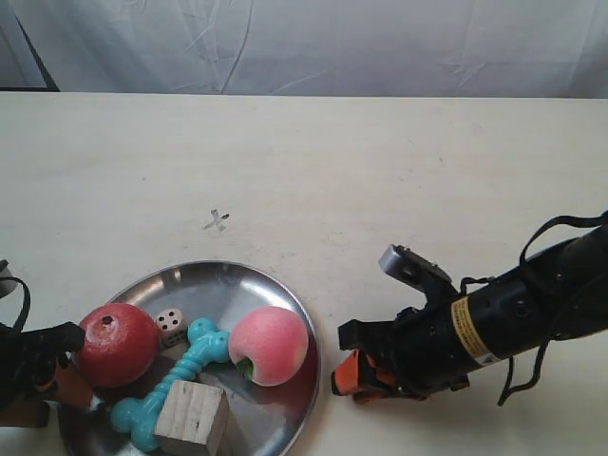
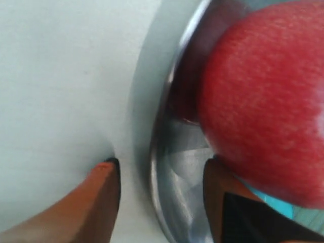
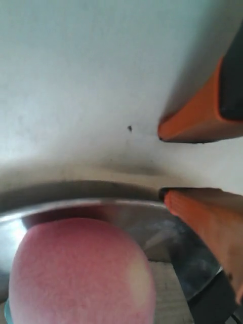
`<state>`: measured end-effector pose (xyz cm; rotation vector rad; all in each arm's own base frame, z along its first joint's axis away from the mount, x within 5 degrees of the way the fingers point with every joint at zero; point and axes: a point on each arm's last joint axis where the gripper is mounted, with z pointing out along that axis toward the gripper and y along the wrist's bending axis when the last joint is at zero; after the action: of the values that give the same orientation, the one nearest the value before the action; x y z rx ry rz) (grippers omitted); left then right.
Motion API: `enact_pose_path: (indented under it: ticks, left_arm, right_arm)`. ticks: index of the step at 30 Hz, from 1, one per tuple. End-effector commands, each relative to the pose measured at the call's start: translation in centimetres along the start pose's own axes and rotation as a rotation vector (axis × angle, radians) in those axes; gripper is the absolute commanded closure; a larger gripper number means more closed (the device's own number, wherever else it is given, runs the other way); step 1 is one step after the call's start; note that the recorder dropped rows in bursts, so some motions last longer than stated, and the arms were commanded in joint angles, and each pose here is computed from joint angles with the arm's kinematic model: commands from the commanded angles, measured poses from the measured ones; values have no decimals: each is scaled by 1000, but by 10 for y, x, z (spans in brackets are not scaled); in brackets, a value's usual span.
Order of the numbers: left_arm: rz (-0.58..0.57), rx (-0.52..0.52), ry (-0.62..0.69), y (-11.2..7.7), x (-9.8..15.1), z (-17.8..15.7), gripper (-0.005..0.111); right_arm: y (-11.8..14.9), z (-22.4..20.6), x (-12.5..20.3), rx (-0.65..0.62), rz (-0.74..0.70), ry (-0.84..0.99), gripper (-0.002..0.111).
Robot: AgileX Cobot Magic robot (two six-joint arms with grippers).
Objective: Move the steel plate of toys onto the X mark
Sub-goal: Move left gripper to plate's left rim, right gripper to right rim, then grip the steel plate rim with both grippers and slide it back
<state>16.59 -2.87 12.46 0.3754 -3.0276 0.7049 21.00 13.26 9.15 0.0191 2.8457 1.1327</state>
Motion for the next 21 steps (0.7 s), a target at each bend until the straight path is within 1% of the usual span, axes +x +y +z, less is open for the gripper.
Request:
enact_pose_path:
  ticks: [1,5,11,14,16,18,19,21]
  left_arm:
    - [0,0,-7,0,0,1,58]
    - [0,0,-7,0,0,1,58]
    - [0,0,-7,0,0,1,58]
    - [19,12,-13,-1,-1,1,61]
    - [39,26,-9,-2,-1,1,69]
    - [51,41,-5,-4,0,1,79]
    - [56,46,-5,-4,0,1,85]
    - [53,50,-8,-5,0,1,94]
  right_arm:
    - [13,14,-1,45,-75,-5,77]
    - [29,21,-7,36,-113,-29,77]
    - [44,27,-11,31,-137,-42,77]
    - [51,29,-12,23,-159,-43,77]
    - [53,31,-10,25,-160,-38,82]
    - [51,33,-9,29,-157,-28,91]
    - [50,36,-8,25,-158,-13,99]
    - [47,40,-6,21,-153,15,109]
